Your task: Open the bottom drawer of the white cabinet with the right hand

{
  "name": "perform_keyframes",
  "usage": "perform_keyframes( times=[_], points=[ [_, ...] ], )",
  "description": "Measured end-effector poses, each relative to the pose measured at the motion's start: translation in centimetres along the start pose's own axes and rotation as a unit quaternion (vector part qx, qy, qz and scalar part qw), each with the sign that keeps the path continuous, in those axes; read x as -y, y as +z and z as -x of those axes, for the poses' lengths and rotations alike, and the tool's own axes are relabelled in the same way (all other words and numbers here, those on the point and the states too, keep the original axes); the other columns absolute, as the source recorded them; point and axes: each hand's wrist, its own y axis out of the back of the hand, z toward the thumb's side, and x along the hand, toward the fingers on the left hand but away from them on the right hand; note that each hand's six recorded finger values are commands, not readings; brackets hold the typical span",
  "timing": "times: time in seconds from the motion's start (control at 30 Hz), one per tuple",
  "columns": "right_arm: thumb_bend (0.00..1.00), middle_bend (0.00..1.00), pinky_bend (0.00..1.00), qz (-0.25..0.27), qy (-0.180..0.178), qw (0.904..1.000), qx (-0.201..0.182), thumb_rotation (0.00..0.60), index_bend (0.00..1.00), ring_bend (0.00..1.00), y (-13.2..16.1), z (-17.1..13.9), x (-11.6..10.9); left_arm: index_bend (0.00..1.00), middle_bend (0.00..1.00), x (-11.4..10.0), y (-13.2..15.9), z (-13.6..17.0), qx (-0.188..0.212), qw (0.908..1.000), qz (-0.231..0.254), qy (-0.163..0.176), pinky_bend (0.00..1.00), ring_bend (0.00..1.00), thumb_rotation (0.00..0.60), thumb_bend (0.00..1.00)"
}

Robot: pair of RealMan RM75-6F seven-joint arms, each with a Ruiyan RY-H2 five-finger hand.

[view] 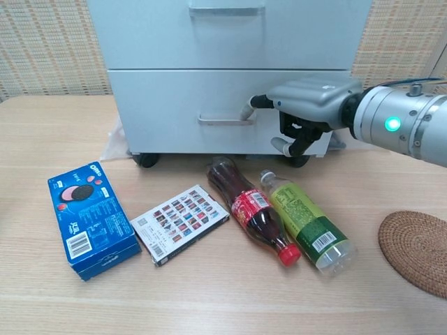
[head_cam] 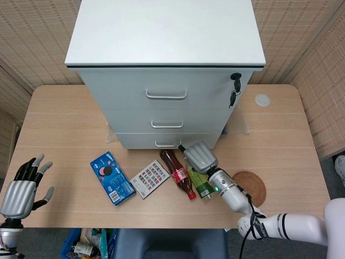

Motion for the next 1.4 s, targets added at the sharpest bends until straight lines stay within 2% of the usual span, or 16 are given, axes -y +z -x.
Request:
perform_keyframes(
  times=[1.03,1.4],
  points=[
    [0.48,0.92,0.86,-0.015,0.017,0.9994,-0.026,0.6,0.15,0.98,1.6,-1.5,1.1,0.16,0.04,0.2,-0.4,0.5,-0.007,1.0,0.002,-0.001,0.11,0.04,0.6,0.36],
    [0.48,0.92,0.86,-0.023,0.021,0.9988,-0.038,0.6,0.15,0.98,2.2,-3.6,1.3,0.16,0.04,0.4,-0.3,0.5,-0.005,1.0,0.003,-0.002,0.11,0.04,0.6,0.36]
  ],
)
